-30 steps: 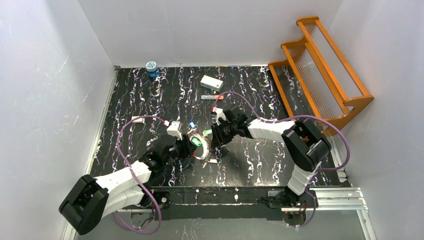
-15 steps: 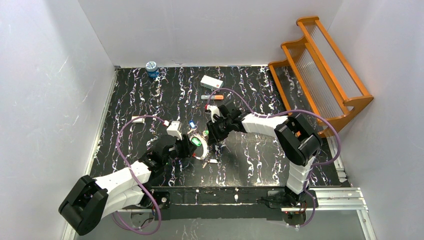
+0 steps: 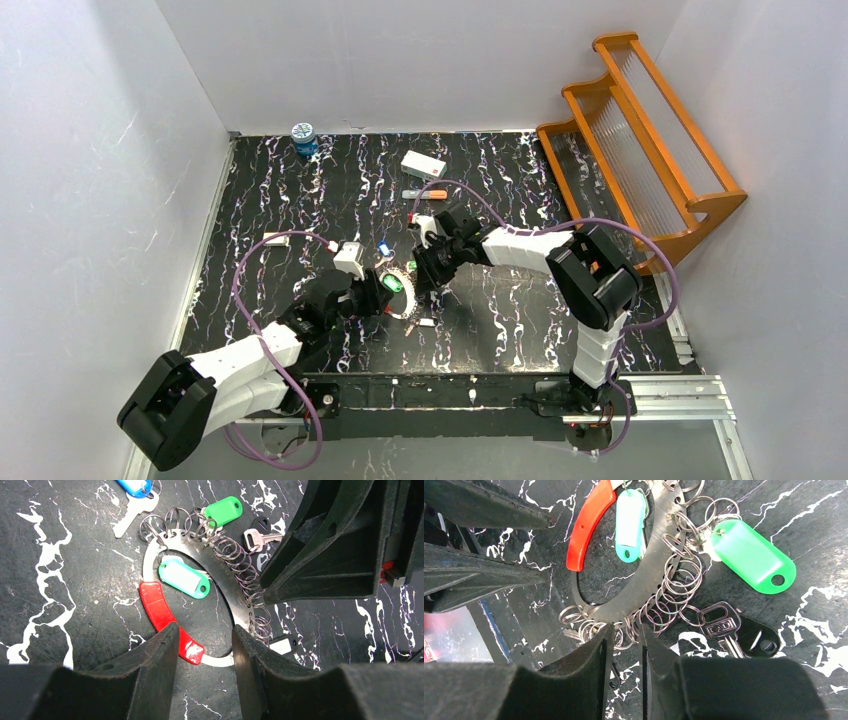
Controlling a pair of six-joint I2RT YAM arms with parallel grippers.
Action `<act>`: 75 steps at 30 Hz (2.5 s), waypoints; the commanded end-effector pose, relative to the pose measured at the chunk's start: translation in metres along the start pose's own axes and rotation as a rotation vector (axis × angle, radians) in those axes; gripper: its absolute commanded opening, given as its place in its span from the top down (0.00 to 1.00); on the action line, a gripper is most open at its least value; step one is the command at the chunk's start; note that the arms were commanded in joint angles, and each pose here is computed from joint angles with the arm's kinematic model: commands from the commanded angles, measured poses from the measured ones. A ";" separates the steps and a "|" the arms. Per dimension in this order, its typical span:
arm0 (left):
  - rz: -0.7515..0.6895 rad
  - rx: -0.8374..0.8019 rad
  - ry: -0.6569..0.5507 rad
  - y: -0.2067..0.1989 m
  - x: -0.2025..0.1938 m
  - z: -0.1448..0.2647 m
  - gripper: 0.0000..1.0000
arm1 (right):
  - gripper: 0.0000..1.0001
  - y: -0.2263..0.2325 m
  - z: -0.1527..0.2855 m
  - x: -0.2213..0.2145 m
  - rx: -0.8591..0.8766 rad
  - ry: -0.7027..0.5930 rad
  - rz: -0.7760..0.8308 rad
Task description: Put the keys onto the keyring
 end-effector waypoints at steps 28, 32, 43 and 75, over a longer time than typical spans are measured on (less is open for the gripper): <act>-0.082 -0.034 -0.058 -0.007 0.020 0.007 0.58 | 0.99 0.028 0.027 0.015 0.097 -0.156 0.206; -0.123 -0.091 -0.098 -0.012 0.027 0.011 0.55 | 0.99 0.039 0.040 0.020 0.115 -0.267 0.301; -0.194 -0.263 -0.156 -0.022 0.030 0.011 0.58 | 0.99 0.054 0.063 0.012 0.181 -0.517 0.521; -0.396 -0.511 -0.384 -0.037 0.024 0.021 0.52 | 0.99 0.066 0.079 -0.020 0.321 -0.791 0.650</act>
Point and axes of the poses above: each gripper's point midway between its finger pads, its own z axis back along the fingers, its own y axis along the line the jaws close on, x = y × z, the point moved 10 cm from there along z, back along the fingers, and after that the axes turned 2 degrees about -z, right-handed, at the moved point
